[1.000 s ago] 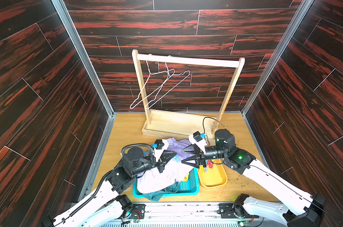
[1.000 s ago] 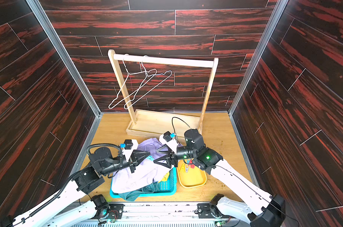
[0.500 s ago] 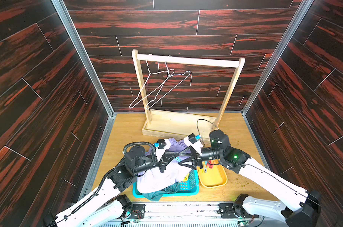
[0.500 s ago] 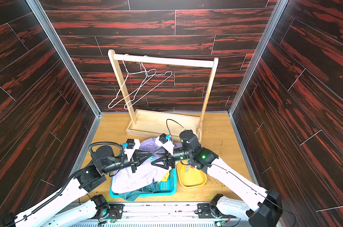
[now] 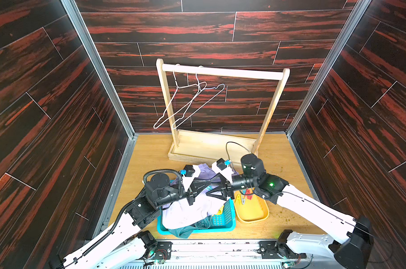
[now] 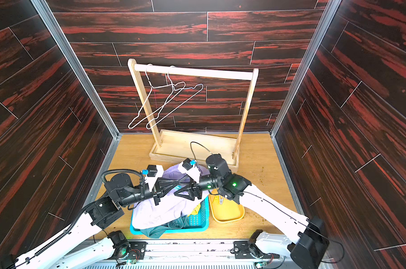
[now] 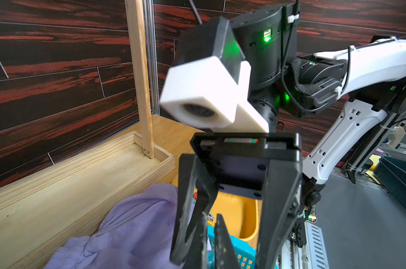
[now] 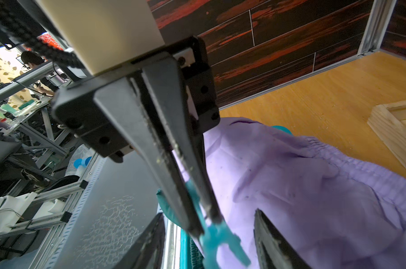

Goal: Remove the clothespins securing shorts to the hanger
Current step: Place the clothespin in the storage box.

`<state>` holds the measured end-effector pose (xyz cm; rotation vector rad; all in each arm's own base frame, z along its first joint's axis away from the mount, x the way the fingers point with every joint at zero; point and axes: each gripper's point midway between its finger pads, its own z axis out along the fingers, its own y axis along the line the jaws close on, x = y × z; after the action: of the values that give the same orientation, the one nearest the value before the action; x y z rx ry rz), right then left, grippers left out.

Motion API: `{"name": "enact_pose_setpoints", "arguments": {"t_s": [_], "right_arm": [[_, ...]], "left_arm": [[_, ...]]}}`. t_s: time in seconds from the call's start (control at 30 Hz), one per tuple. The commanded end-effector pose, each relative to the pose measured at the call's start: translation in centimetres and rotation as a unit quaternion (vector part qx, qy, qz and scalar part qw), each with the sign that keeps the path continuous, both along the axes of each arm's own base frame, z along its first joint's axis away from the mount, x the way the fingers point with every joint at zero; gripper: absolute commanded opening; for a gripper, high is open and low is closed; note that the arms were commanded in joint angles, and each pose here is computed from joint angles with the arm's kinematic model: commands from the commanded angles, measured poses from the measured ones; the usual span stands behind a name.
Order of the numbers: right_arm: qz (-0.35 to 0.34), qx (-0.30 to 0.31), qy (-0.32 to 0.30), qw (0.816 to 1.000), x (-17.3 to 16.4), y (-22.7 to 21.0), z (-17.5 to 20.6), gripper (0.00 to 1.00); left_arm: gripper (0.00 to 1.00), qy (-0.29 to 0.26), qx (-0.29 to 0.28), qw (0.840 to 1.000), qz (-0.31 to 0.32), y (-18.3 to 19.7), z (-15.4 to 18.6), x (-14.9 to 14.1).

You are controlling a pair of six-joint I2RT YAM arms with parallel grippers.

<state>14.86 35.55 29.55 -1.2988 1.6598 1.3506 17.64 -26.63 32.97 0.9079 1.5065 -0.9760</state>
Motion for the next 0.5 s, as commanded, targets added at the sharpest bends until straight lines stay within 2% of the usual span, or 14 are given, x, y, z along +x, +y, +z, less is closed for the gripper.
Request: {"name": "enact_pose_setpoints", "arguments": {"t_s": [0.0, 0.1, 0.33, 0.47], "right_arm": [[0.009, 0.014, -0.007, 1.000, -0.04, 1.15, 1.03, 0.61], [0.013, 0.014, -0.005, 1.000, -0.19, 1.40, 0.93, 0.61], [0.011, 0.022, -0.006, 1.000, -0.41, 1.07, 1.52, 0.48], [0.019, 0.022, 0.001, 1.000, -0.70, 1.10, 1.52, 0.36]], "left_arm": [[0.00, -0.010, -0.016, 1.000, -0.008, 0.06, 1.28, -0.55], [0.00, -0.011, -0.018, 1.000, -0.006, 0.21, 1.38, -0.61], [0.00, -0.011, -0.019, 1.000, 0.004, 0.43, 1.26, -0.38], [0.00, -0.011, -0.024, 1.000, 0.009, 0.46, 1.34, -0.21]]}}
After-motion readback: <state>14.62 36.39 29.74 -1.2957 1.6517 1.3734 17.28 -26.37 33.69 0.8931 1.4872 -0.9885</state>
